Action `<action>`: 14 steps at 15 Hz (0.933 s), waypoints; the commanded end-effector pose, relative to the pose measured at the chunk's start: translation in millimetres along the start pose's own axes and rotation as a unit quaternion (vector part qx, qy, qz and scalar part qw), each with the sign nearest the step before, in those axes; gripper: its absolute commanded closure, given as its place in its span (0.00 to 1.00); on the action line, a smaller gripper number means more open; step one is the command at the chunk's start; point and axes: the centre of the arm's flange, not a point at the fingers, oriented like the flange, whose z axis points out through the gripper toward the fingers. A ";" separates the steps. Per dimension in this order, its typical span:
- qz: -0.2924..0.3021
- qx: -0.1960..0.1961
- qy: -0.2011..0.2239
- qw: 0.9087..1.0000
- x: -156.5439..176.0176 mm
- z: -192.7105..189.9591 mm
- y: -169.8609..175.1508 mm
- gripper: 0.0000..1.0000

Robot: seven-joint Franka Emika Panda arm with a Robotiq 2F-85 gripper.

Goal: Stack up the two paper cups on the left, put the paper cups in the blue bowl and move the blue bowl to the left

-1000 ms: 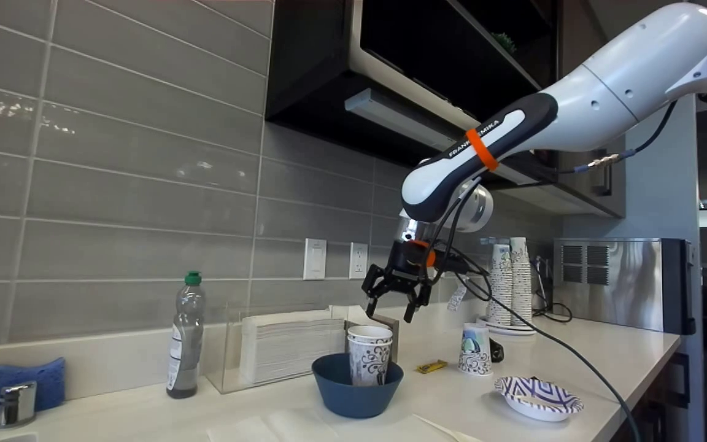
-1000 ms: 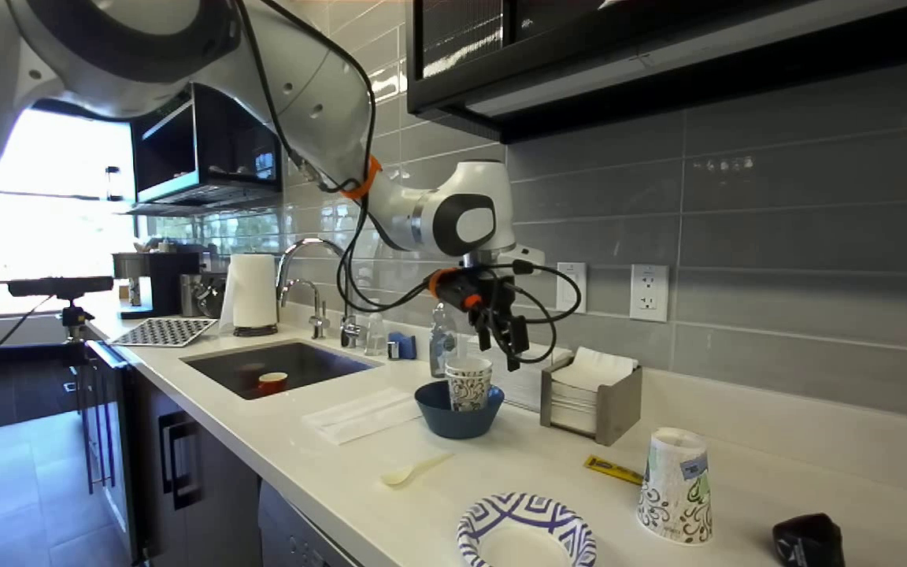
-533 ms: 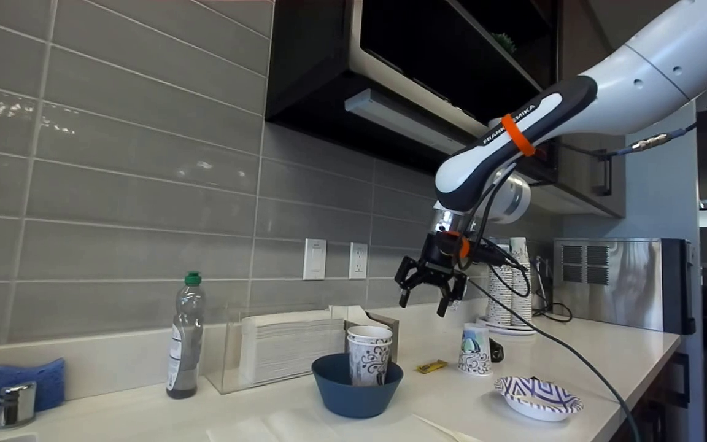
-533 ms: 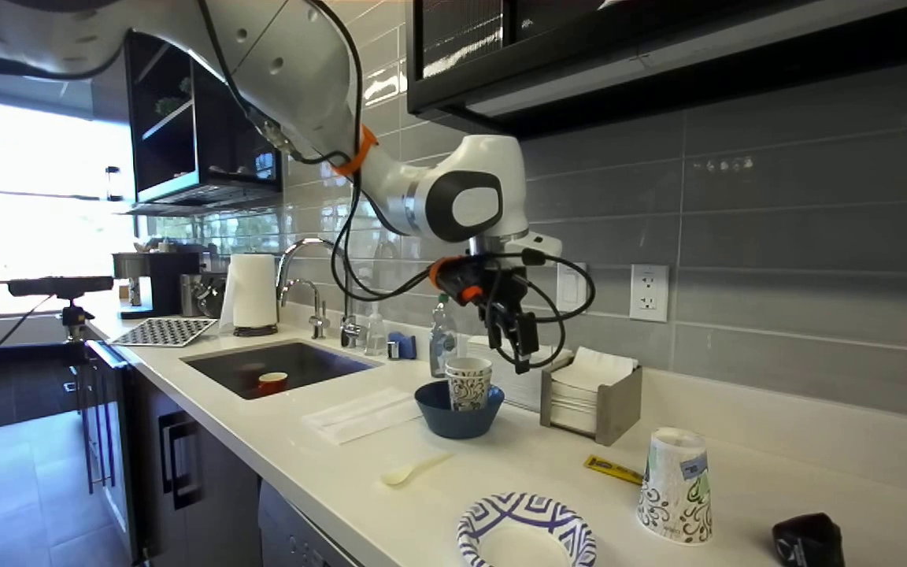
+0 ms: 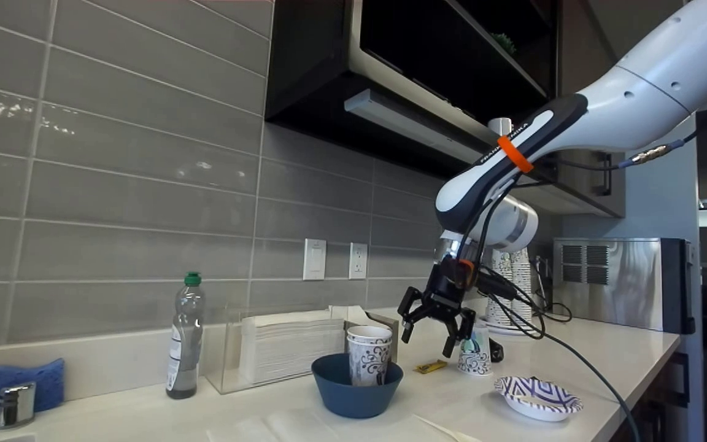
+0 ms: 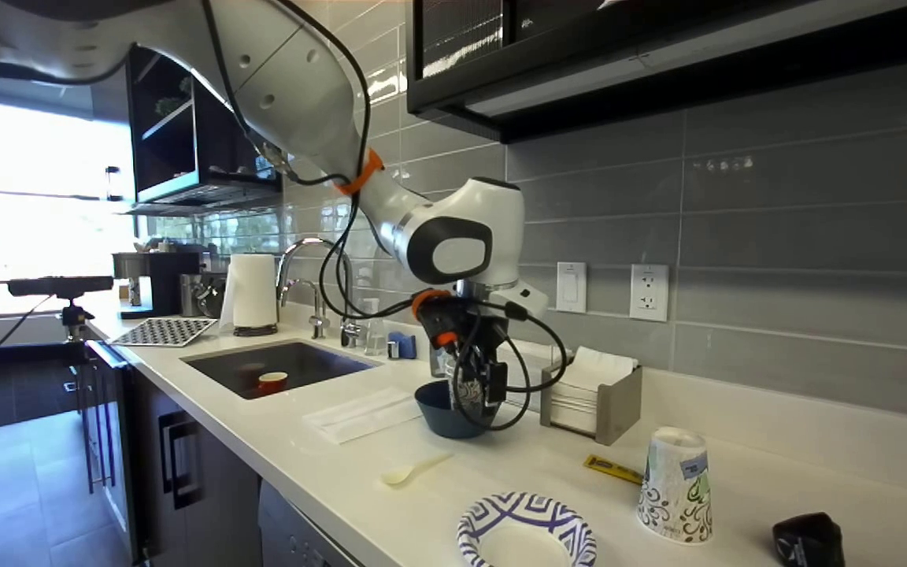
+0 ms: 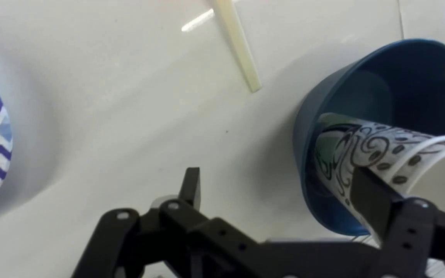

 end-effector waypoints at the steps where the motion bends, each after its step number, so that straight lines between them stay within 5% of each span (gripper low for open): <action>1: 0.002 0.025 -0.018 1.000 2.7 24.2 2.0 0.00; 11: 0.006 0.053 -0.029 0.998 13.3 59.4 -1.9 0.00; 14: 0.007 0.057 -0.030 0.998 15.9 65.7 -3.2 0.34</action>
